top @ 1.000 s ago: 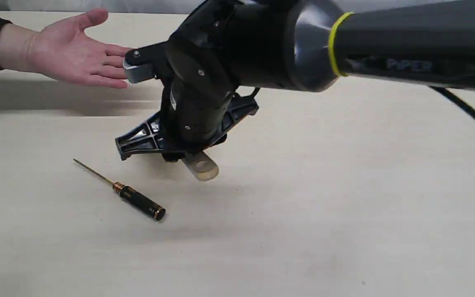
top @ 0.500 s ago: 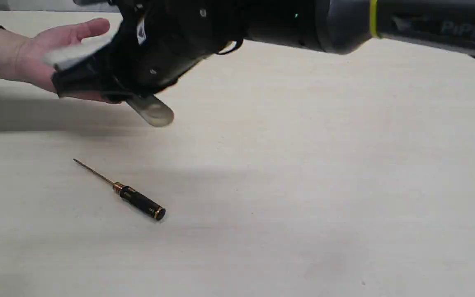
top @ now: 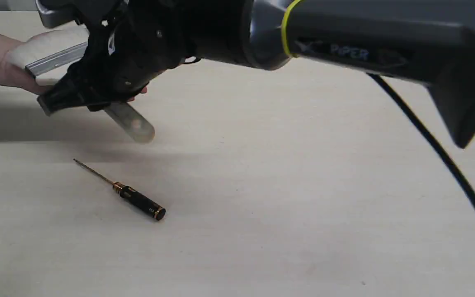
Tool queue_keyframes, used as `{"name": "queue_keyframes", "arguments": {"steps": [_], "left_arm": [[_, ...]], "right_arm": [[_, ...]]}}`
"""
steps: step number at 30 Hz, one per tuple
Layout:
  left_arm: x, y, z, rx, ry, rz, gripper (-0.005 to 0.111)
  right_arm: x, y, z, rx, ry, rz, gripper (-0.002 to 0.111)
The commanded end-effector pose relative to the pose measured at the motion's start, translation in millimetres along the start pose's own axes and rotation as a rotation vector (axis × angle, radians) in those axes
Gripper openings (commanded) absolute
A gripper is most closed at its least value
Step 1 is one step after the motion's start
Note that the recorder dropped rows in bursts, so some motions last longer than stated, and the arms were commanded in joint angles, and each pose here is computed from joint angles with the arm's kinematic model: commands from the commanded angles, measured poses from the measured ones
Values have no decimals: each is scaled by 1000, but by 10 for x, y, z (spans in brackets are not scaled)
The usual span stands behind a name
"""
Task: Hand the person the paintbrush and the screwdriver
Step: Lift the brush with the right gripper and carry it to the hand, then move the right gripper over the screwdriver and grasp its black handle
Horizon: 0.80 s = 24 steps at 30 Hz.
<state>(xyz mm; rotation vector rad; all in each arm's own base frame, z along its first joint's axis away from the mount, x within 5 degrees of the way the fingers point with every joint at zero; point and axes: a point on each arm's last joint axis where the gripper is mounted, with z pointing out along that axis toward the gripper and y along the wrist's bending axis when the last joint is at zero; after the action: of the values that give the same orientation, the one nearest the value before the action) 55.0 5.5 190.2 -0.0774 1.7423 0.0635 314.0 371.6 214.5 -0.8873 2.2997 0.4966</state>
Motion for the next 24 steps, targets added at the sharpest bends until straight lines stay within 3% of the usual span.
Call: {"name": "queue_keyframes", "arguments": {"steps": [1,16,22,24], "left_arm": [[-4,-5,0,7,-11,-5,0],[-4,-5,0,7,-11,-5,0],[-4,-4,0,7,-11,-2,0],[-4,-4,0,7,-11,-2,0]], "right_arm": [[-44,7,-29,-3,-25,-19,56],[-171,68,-841,-7,85,-98,55],[-123,73,-1021,-7,170,-116,40],[-77,67,-1011,-7,218,-128,39]]}}
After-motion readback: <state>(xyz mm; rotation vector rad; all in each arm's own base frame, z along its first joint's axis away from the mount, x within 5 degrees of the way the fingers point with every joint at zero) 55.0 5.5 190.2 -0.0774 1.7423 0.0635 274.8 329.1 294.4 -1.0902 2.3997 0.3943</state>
